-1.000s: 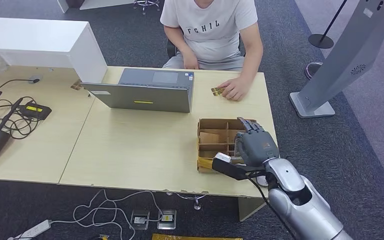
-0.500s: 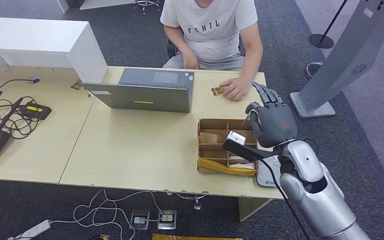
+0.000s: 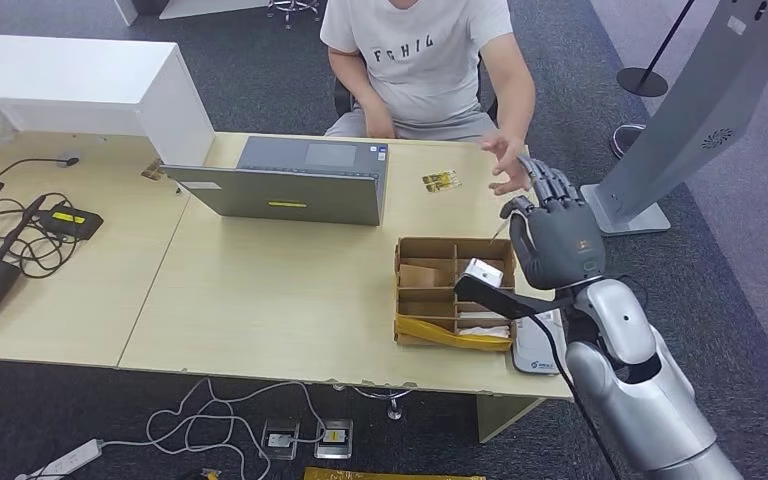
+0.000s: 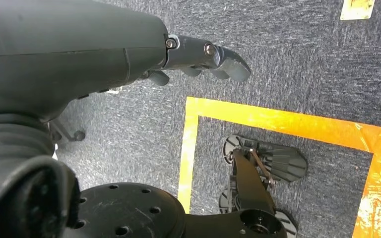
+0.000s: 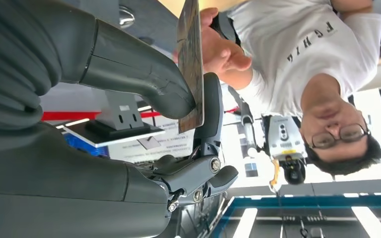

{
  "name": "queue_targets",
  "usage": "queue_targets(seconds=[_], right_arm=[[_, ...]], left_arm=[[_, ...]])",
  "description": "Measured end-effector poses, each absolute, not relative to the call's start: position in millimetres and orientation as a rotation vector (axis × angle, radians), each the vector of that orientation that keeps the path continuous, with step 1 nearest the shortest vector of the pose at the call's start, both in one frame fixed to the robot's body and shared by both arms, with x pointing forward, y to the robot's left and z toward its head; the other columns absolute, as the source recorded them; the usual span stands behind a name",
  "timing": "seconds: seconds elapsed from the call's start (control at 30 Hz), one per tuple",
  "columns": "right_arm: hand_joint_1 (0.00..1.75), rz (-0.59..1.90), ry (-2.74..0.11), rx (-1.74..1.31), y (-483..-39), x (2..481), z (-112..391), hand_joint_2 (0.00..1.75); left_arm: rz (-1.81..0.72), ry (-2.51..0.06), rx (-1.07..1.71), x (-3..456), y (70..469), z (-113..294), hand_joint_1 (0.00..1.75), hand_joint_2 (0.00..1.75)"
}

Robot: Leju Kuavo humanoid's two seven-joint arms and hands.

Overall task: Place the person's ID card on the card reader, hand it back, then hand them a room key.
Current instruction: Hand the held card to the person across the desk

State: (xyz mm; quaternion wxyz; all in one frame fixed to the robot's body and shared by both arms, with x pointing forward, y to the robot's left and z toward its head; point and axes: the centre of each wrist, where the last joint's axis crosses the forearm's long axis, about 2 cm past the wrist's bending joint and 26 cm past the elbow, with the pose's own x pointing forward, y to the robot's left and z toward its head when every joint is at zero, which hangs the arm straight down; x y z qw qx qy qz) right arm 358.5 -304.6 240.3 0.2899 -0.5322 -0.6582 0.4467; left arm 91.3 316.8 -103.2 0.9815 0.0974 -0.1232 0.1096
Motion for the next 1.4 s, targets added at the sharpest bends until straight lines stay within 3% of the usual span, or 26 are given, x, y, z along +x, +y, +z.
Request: queue_targets(seconds=[1.13, 1.17, 1.27, 1.3, 1.4], right_arm=[[1.75, 1.196, -1.617, -1.494, -330, 423, 220, 1.75], [1.53, 1.197, -1.614, -1.493, -330, 424, 220, 1.75], [0.22, 1.200, -1.606, -1.491, -330, 424, 218, 1.75], [0.00, 1.199, -1.606, -1.493, -331, 424, 217, 1.75], [0.00, 1.187, -1.627, -1.515, -331, 424, 215, 1.75]], left_arm=[[0.195, -0.256, 0.183, 92, 316, -103, 0.00, 0.00], [0.195, -0.256, 0.183, 92, 316, -103, 0.00, 0.00], [0.195, -0.256, 0.183, 92, 316, -103, 0.00, 0.00], [0.195, -0.256, 0.183, 92, 316, -103, 0.00, 0.00], [0.194, -0.256, 0.183, 92, 316, -103, 0.00, 0.00]])
